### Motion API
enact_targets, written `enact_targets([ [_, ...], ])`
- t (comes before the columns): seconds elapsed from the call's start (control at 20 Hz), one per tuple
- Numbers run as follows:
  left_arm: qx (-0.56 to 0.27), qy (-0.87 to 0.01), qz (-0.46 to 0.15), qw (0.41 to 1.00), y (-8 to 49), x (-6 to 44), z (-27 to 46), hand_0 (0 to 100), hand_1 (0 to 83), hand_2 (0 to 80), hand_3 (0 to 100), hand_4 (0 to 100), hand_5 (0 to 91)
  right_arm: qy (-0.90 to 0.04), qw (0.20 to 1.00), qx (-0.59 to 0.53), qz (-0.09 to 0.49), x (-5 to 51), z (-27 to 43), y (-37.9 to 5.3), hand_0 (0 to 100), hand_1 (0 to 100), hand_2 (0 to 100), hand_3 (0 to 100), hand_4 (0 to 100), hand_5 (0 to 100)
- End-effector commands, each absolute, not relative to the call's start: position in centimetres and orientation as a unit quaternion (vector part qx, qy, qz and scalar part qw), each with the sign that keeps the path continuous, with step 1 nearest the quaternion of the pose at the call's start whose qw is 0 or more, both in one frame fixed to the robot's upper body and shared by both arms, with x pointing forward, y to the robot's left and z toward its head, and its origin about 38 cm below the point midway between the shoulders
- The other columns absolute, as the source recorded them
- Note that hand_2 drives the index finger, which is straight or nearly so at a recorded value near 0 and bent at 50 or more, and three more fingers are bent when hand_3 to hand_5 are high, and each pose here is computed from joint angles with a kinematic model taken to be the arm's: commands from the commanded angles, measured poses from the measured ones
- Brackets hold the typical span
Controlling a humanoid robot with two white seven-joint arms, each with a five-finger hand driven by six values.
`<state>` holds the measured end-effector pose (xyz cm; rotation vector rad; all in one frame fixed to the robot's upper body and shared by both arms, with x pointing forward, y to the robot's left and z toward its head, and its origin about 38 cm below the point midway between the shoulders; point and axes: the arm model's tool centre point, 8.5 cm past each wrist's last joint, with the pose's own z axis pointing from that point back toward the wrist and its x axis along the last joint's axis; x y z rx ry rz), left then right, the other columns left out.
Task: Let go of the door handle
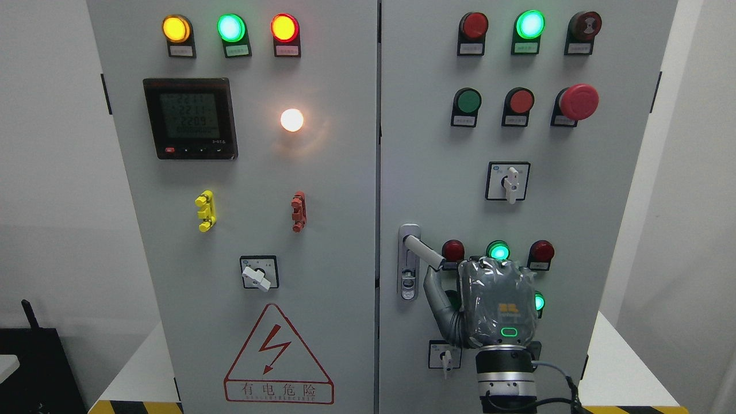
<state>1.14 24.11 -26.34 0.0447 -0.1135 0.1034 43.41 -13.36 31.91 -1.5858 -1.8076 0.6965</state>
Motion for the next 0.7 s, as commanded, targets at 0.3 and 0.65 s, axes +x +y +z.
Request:
enact_targets([
  [0.3, 0.021, -0.057, 0.053, 0.997, 24.02, 0.22, -26.39, 12, 38.9, 0.0, 0, 0, 0.0, -0.688, 0.318, -0.599, 0.259, 43.45, 32.04, -13.65, 59, 0, 100, 100, 100, 97],
  [0.65, 0.021, -0.057, 0.053, 0.997, 24.02, 0.22, -26.39, 12, 38.9, 0.0, 0, 0, 0.0, -0.688, 0.317, -0.6, 0.259, 43.48, 32.1, -13.73, 60, 0, 100, 100, 100, 97],
])
